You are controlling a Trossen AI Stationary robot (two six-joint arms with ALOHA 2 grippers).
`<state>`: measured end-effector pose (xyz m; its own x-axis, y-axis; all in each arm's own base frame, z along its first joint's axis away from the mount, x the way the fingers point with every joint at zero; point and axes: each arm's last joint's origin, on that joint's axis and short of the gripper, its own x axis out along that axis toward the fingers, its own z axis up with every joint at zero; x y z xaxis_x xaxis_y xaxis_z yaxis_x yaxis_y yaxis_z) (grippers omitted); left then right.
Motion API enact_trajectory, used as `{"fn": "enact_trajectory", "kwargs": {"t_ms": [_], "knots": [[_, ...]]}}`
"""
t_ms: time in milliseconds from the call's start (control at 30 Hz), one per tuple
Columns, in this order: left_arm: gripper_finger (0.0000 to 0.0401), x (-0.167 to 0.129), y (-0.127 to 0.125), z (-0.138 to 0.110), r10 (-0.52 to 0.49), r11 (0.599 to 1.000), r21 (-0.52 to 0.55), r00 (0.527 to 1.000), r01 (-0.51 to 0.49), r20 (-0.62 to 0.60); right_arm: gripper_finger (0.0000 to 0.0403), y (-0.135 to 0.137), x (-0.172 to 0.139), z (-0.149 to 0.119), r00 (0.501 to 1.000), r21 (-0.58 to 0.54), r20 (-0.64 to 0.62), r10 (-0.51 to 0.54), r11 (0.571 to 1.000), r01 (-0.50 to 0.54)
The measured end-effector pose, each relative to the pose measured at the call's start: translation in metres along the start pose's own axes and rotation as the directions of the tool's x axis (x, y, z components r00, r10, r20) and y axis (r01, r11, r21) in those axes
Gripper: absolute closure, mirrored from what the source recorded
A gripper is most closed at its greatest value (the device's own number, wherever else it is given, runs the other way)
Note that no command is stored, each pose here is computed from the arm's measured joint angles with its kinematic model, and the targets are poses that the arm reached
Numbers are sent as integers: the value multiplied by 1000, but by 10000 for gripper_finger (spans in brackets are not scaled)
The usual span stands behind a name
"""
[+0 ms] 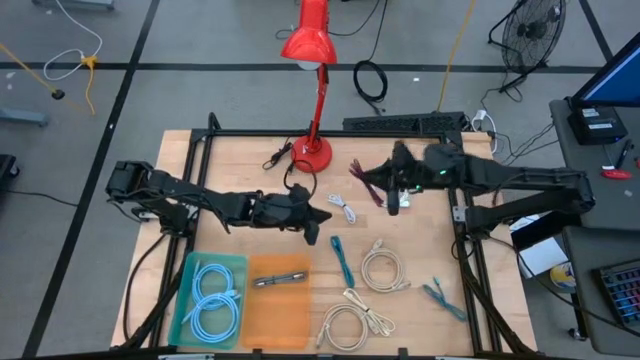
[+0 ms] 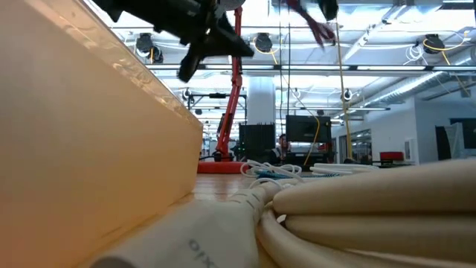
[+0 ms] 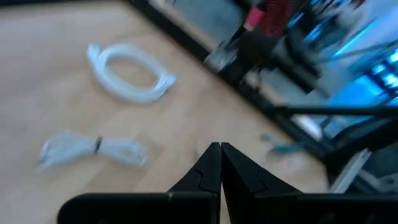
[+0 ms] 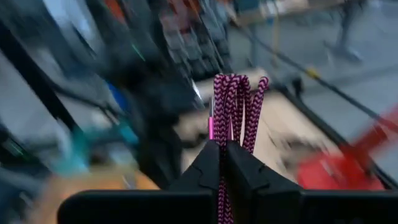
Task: Pick & Place USB Port
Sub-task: Put the pink USB cable into the orange bin
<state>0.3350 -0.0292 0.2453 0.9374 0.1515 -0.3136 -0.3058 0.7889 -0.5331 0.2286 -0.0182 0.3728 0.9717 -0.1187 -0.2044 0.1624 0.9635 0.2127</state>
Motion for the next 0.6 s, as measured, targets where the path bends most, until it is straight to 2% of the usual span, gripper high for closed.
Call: {"fn": "enact_trajectory", "kwargs": {"t_ms": [67,200,333,433,500,600], "knots": [[391,2,1,9,-64,998,28,997,63,31,402,5,-4,13,996,25,76,46,999,-48],[377,4,8,30,-186,982,52,978,182,94,402,11,-6,20,992,37,106,70,997,-75],[316,-1,9,62,-356,933,58,890,354,285,402,14,-6,22,988,45,140,63,997,-70],[261,-3,11,79,-383,922,72,861,382,335,402,16,-2,20,990,44,125,67,996,-73],[230,-2,9,86,-396,917,89,866,388,306,403,17,2,18,990,51,120,74,995,-80],[198,-2,-1,97,-413,911,135,872,391,263,403,21,4,23,979,63,179,96,992,-109]]}}
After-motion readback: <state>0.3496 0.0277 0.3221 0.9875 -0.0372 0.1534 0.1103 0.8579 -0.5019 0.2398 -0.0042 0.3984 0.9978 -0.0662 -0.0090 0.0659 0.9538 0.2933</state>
